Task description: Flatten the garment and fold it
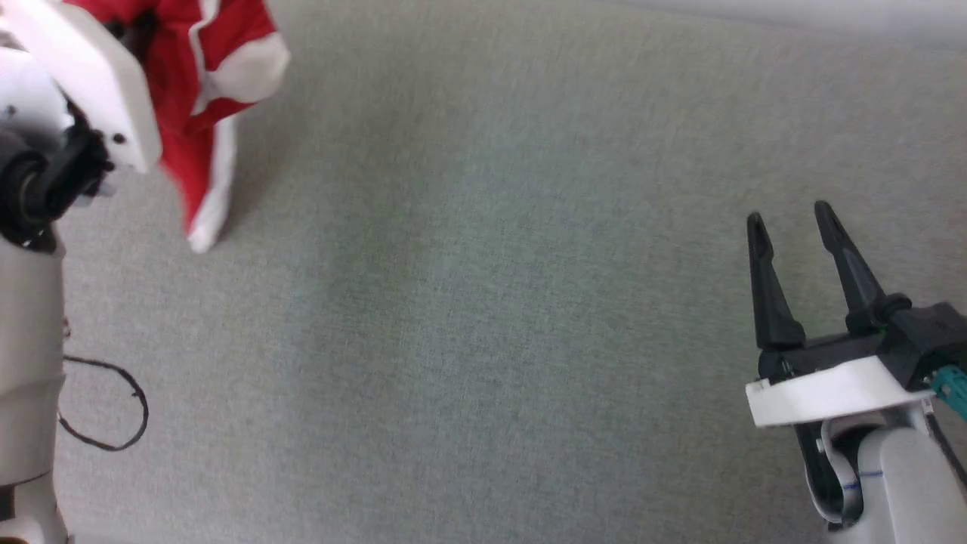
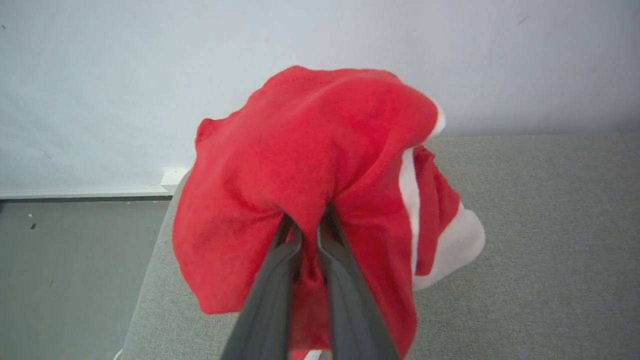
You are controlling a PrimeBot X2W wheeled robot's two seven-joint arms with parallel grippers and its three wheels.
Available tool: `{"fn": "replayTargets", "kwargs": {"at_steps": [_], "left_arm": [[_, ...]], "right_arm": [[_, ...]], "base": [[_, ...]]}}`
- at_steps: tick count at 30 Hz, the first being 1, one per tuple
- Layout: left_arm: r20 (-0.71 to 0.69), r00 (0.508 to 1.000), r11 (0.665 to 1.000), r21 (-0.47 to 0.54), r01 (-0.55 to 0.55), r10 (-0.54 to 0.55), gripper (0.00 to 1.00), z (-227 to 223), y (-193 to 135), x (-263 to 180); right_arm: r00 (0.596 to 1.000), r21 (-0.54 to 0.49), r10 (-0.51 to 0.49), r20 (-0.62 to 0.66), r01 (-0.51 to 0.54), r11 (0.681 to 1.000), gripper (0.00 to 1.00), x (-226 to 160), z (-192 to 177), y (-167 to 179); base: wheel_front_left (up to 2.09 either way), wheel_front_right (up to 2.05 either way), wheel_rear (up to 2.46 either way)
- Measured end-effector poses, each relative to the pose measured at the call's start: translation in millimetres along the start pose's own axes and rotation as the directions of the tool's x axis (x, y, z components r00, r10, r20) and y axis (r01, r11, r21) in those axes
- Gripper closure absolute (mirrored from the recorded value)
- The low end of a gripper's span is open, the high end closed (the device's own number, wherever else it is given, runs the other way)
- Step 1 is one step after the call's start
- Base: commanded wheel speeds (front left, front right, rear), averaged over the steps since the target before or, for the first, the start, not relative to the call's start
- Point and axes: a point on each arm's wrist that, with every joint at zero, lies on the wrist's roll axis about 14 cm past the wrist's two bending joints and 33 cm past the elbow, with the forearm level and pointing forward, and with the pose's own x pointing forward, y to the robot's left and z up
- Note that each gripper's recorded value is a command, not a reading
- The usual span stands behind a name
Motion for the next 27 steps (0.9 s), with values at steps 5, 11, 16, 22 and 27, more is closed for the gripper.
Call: {"fn": "replayTargets", "kwargs": {"at_steps": [5, 11, 16, 22, 27], "left_arm": [[0.12, 0.988, 0.995, 0.032, 0.099, -0.102, 1.0, 46.7, -31.9, -28.4], [0.254, 0.926, 0.96, 0.082, 0.268, -0.28, 1.0, 96.6, -95.3, -65.0], [0.3, 0.837, 0.889, 0.156, 0.429, -0.457, 1.0, 117.6, -165.8, -90.1], [0.306, 0.706, 0.769, 0.23, 0.596, -0.639, 1.0, 124.0, -248.5, -116.9], [0.285, 0.614, 0.675, 0.258, 0.691, -0.736, 1.0, 110.1, -305.2, -126.1]], "right_arm": [[0.999, -0.02, -0.037, 0.039, 0.038, 0.999, 0.0, -20.4, 23.2, -6.7], [0.991, -0.027, -0.097, 0.089, 0.1, 0.995, 0.0, -48.0, 49.1, -20.3], [0.981, -0.033, -0.149, 0.126, 0.155, 0.987, 0.0, -68.6, 66.0, -34.1], [0.956, -0.039, -0.231, 0.179, 0.242, 0.97, 0.0, -93.0, 85.8, -58.0], [0.924, -0.053, -0.309, 0.225, 0.328, 0.943, 0.0, -114.5, 103.6, -82.5]], "base": [[0.0, 0.0, 0.0], [0.0, 0.0, 0.0], [0.0, 0.0, 0.0], [0.0, 0.0, 0.0], [0.0, 0.0, 0.0]]}}
